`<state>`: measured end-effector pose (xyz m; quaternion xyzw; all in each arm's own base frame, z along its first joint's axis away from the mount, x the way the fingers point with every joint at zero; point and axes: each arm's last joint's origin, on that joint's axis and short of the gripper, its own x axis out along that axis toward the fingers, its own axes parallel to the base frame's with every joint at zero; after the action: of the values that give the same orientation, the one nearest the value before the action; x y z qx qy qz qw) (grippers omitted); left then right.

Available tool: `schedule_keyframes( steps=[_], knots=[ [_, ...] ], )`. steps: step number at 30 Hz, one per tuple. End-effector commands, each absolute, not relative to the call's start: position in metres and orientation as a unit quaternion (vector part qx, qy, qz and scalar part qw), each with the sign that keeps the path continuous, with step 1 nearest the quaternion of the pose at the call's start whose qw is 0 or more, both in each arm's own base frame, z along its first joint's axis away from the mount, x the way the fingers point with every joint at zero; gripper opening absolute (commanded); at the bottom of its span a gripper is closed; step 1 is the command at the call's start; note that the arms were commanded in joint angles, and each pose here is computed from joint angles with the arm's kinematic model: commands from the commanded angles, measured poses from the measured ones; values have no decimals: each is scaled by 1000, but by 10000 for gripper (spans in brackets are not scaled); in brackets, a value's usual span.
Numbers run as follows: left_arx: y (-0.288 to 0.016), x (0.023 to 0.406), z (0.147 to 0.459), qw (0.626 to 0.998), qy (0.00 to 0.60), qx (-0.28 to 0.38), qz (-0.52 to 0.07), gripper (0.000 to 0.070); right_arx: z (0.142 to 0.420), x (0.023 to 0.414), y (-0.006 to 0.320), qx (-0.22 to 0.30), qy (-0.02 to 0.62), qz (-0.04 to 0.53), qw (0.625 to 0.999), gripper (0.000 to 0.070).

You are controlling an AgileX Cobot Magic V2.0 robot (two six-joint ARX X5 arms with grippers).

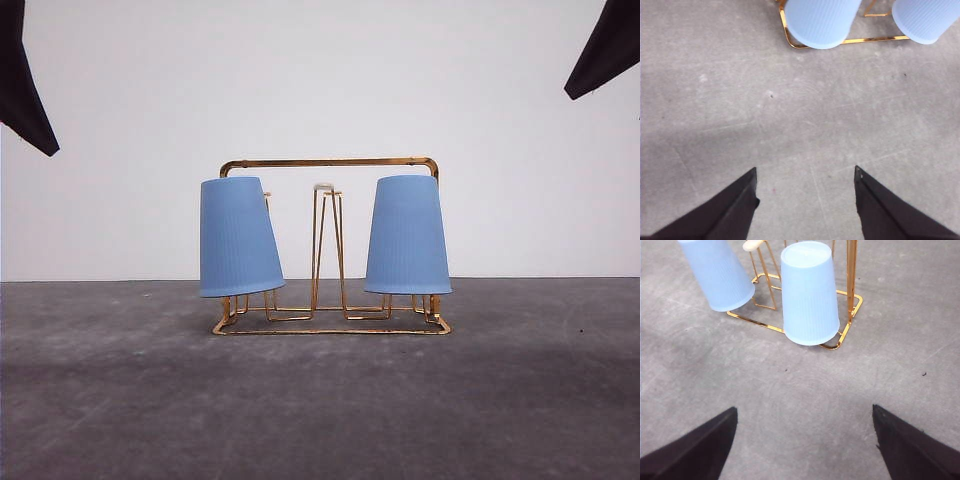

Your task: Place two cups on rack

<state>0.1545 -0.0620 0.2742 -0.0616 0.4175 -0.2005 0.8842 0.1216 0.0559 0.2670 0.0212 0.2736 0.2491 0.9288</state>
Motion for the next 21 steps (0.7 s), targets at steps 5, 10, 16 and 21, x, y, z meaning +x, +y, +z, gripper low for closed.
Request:
schedule_keyframes(
  steps=[5,10,16,21],
  knots=[
    [-65,156,278,882,409,-66,-223,13,272,123,57,27,259,250,932,7],
    [-64,154,278,878,415,-67,-229,0,272,124,57,28,256,252,933,18],
    [-65,155,279,880,410,-68,-230,0,272,124,57,28,256,252,933,18],
    [-65,155,279,880,410,-68,-230,0,272,124,57,28,256,252,933,19]
  ],
)
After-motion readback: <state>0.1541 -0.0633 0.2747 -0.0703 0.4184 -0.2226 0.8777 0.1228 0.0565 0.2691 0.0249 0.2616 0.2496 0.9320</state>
